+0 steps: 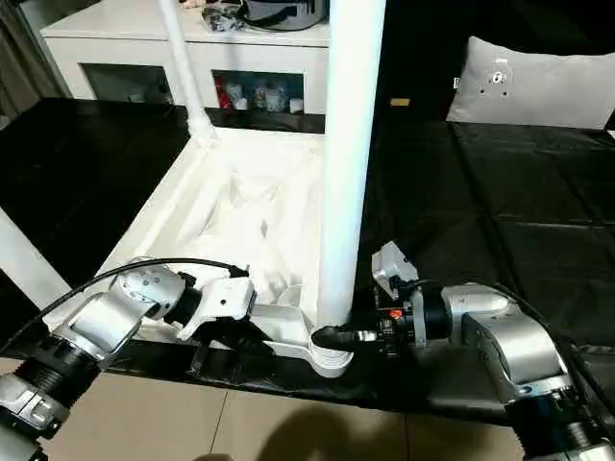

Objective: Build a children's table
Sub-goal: Rotate leg to tighten

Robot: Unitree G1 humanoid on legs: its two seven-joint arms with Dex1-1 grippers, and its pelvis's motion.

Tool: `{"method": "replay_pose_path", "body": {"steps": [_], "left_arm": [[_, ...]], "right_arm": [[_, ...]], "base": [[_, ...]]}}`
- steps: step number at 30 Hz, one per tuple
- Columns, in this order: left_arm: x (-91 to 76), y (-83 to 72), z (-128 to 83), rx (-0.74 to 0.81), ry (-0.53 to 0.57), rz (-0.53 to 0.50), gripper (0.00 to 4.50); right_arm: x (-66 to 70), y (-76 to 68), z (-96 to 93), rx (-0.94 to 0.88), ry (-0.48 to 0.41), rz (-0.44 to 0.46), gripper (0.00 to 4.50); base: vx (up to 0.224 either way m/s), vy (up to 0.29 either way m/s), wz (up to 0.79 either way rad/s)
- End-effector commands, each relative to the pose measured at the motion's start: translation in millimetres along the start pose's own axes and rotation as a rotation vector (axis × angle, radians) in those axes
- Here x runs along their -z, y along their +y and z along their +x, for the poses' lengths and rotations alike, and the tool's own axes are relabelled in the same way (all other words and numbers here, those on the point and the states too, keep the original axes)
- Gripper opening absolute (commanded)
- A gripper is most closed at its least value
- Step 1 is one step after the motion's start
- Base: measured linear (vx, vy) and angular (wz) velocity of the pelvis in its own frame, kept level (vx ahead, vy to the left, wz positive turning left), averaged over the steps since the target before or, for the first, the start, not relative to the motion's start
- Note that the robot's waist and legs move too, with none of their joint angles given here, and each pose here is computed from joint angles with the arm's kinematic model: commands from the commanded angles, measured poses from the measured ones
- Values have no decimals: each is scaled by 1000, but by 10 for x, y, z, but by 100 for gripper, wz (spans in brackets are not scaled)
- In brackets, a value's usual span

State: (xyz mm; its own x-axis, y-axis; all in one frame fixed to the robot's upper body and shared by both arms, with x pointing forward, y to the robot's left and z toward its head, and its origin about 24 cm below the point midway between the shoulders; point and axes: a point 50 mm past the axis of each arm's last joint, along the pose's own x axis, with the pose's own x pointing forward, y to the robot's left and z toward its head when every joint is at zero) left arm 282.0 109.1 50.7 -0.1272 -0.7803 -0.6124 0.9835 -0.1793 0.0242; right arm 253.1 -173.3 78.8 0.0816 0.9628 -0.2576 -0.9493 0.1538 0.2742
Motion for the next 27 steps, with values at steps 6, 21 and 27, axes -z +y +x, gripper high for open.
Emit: {"method": "replay_pose_path", "body": {"steps": [6, 21, 27], "left_arm": [[-62, 17, 70, -13, -11, -35, 0], [-403, 329, 356, -486, -189, -288, 0], [-413, 328, 404, -506, -172, -302, 0]], "right_arm": [[-38, 66, 85, 11, -83, 29, 217], [23, -416, 457, 838, -154, 154, 200], [-36, -417, 492, 865, -187, 98, 255]], "base": [[0, 0, 0], [0, 0, 0], [0, 0, 0]]}}
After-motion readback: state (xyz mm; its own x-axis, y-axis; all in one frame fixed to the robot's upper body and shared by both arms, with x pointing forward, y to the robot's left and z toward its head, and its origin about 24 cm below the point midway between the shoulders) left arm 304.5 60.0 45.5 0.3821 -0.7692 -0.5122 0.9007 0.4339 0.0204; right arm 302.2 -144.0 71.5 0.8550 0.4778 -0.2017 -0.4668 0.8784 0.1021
